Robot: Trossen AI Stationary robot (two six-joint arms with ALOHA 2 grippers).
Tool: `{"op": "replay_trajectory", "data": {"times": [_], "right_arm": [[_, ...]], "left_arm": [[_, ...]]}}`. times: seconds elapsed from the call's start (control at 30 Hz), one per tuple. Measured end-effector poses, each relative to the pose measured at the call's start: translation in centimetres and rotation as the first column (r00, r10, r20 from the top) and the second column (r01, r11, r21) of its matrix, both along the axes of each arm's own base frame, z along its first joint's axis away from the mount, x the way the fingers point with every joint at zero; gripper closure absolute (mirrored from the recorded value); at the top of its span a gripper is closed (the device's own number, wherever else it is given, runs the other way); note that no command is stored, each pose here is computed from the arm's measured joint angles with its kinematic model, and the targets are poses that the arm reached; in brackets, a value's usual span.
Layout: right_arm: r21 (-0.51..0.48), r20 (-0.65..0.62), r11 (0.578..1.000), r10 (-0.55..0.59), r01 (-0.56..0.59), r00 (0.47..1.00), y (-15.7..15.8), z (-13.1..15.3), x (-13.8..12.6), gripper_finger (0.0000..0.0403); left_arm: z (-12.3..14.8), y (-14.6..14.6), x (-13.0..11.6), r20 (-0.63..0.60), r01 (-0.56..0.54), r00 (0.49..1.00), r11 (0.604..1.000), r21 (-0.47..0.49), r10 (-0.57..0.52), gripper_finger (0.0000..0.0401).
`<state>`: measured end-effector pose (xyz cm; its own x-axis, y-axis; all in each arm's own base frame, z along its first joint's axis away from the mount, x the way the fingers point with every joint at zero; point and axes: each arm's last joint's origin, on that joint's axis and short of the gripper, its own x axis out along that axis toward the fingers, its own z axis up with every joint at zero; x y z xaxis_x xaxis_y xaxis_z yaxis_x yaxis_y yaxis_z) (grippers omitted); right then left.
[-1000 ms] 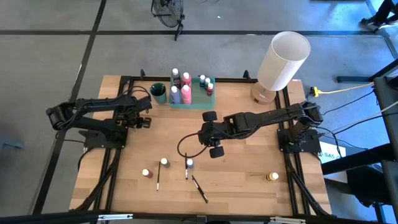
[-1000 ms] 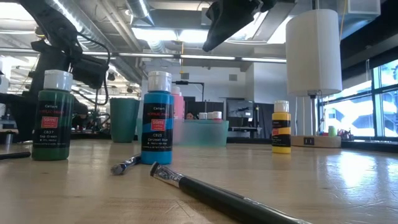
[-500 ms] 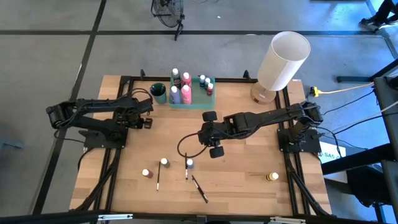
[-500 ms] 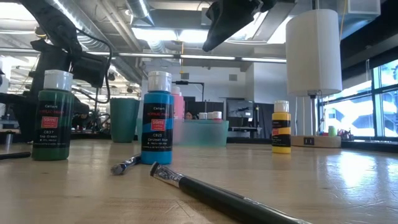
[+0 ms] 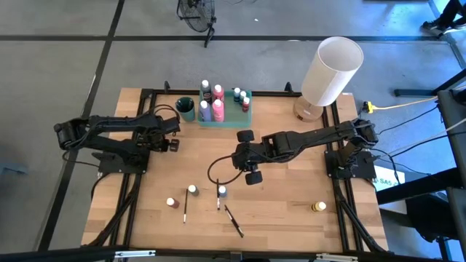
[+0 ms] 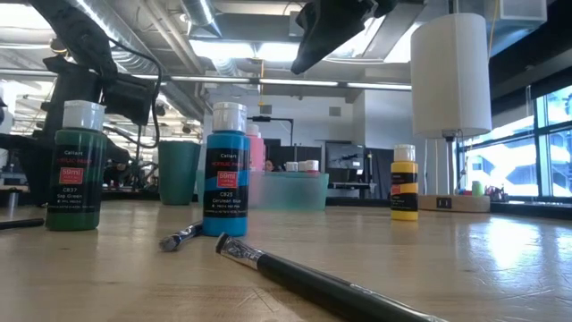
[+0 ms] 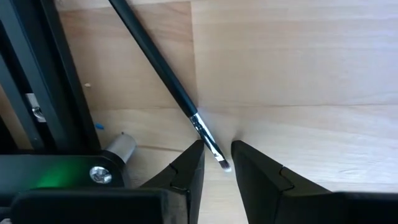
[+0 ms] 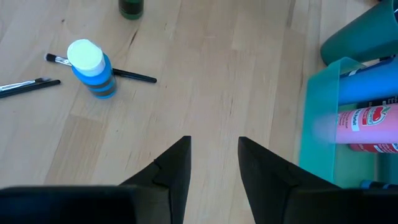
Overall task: Pick & Place Paint Supplies
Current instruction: Put the silver paintbrush into the green cup
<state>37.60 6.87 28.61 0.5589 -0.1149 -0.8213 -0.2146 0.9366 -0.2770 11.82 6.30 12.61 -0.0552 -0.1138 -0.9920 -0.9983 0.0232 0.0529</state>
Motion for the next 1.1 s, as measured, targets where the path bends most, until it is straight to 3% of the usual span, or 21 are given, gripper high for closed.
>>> {"op": "replay_trajectory", "data": {"times": [0.3, 1.1], "right_arm": [[0.001, 0.006, 1.000, 0.000, 0.000, 1.000, 0.01, 0.04, 0.05, 0.0268], [0.001, 0.004, 1.000, -0.001, 0.001, 1.000, -0.01, 0.03, 0.03, 0.0268]], "left_arm": [[-0.01, 0.00, 0.00, 0.002, 0.018, 1.000, 1.000, -0.001, -0.018, 0.0318], [0.02, 0.11, 0.10, 0.007, 0.078, 0.997, 0.997, 0.019, -0.079, 0.0390]]}}
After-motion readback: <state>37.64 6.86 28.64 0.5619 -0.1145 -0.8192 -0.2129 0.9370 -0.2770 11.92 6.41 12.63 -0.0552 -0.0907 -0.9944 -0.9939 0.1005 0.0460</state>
